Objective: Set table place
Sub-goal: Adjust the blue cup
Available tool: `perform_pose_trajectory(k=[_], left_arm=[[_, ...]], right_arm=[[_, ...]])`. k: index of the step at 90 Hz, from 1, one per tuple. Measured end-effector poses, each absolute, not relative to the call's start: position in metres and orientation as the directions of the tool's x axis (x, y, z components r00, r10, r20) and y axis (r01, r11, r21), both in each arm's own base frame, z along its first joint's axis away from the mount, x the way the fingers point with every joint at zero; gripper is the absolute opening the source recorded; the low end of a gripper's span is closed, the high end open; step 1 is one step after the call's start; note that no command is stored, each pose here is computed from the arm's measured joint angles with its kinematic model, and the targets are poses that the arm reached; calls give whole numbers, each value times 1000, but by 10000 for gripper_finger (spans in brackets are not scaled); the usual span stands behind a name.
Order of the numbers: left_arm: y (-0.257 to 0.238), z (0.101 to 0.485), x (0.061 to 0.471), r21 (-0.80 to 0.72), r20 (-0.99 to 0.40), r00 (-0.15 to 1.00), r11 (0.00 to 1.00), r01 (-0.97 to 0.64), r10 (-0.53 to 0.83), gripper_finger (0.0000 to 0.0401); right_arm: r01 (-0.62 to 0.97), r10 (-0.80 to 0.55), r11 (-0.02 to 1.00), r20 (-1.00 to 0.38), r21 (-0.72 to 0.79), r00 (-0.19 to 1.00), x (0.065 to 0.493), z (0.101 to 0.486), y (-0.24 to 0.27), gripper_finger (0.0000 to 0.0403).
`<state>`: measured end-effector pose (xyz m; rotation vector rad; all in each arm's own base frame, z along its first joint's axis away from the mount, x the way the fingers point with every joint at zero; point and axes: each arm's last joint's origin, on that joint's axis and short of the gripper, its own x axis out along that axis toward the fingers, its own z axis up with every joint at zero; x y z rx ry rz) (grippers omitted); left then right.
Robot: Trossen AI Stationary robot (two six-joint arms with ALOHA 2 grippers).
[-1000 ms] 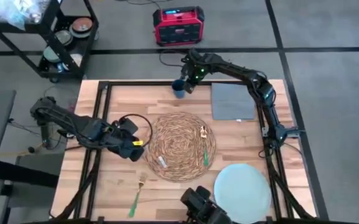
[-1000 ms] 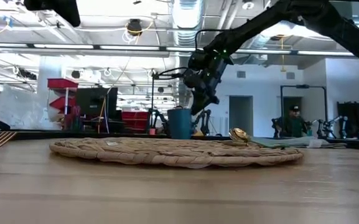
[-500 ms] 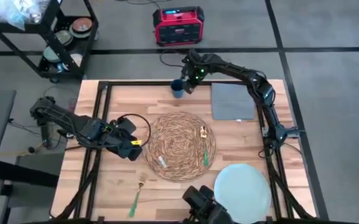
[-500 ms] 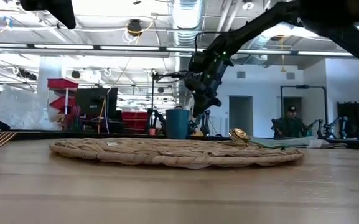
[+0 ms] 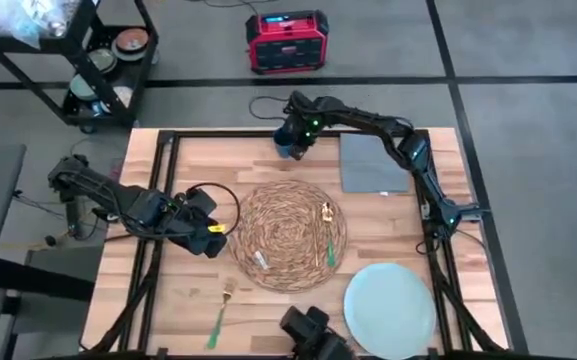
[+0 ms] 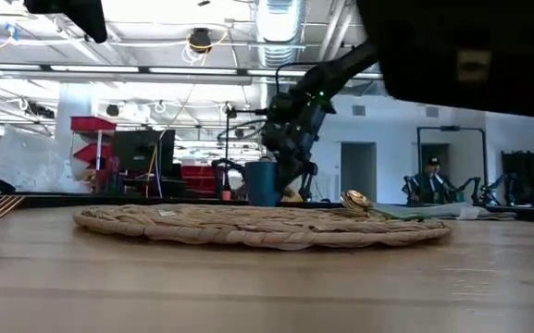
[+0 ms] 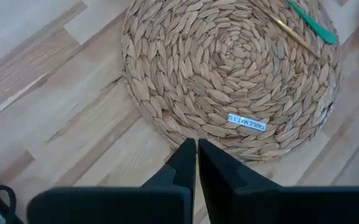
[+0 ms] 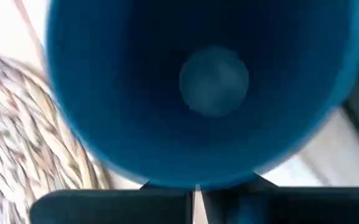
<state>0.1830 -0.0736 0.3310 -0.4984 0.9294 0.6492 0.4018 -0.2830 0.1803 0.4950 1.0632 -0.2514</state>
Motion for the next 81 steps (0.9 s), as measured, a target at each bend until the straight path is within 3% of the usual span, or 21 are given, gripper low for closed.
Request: perform_pose_trajectory(k=[24, 41, 55, 81], left_arm=[[-73, 334, 173, -108, -852, 434, 713, -693, 293, 0], [-74, 336, 165, -113, -857, 425, 698, -707, 292, 0], [-74, 335, 162, -76, -863, 404, 714, -696, 303, 0], [-70, 337, 158, -31, -848, 394, 709, -705, 355, 0]], right_arm=[[433, 64, 850, -875, 301, 481, 403, 180, -281, 0], [557, 39, 806, -958, 199, 285, 372, 175, -295, 0], [596, 3, 778, -949, 201, 315, 358, 176, -316, 0], [526, 14, 805, -895, 275, 446, 386, 179, -301, 0]])
